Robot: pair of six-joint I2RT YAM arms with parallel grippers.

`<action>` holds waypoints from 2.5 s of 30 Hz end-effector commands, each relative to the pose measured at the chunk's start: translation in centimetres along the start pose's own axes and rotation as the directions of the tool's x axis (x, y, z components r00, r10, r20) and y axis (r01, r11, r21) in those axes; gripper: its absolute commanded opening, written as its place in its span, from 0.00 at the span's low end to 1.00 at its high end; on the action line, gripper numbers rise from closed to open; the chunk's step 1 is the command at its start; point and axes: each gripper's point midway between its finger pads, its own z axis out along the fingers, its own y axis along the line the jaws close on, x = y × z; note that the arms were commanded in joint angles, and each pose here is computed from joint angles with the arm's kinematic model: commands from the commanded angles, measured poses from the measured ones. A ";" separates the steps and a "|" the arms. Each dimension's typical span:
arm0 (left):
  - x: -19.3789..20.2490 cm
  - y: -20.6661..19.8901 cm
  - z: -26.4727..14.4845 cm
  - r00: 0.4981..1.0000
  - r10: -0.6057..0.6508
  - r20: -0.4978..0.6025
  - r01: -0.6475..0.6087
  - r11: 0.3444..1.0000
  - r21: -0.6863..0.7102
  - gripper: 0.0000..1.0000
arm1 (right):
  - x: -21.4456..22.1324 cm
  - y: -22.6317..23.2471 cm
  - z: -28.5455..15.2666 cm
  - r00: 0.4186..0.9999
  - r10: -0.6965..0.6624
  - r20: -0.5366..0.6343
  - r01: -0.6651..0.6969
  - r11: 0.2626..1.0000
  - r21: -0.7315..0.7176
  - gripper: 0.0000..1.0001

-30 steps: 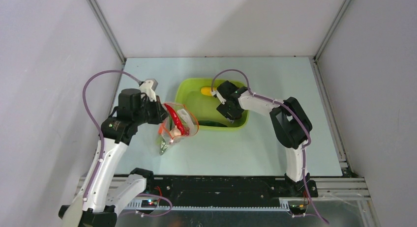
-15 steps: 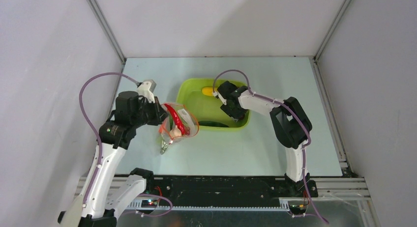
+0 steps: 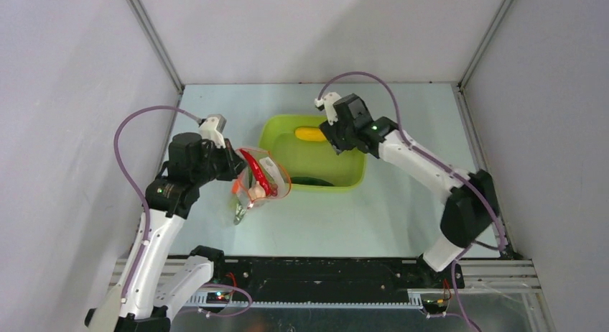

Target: Place the food in the zip-top bag and seal the zipper

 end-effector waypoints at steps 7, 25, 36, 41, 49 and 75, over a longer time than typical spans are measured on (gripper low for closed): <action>-1.0 -1.2 0.9 0.997 -0.036 0.062 0.031 0.997 0.074 0.00 | -10.5 11.8 -13.0 0.844 0.022 0.536 0.237 0.880 -0.411 0.39; -0.6 -2.4 -0.1 0.991 -0.044 0.123 0.026 0.989 0.148 0.01 | -10.3 23.3 -9.8 0.851 0.031 0.525 0.278 0.821 -0.498 0.71; -0.8 -1.9 0.1 0.991 -0.056 0.120 0.042 0.992 0.117 0.00 | -12.3 19.3 -11.7 0.830 0.054 0.556 0.191 0.908 -0.374 0.99; -0.9 -0.1 0.4 0.991 -0.069 0.117 0.068 0.998 0.013 0.00 | -13.5 13.3 -11.8 0.791 0.175 0.586 -0.009 0.961 -0.276 0.99; -0.9 0.6 0.1 0.989 -0.056 0.133 0.060 0.998 -0.024 0.00 | -11.0 3.7 -6.4 0.786 0.428 0.446 -0.335 0.902 -0.274 0.99; -0.3 1.2 0.3 0.991 -0.072 0.112 0.079 0.995 -0.056 0.00 | -1.5 -4.2 9.4 0.995 0.080 0.067 -0.094 0.963 0.253 0.95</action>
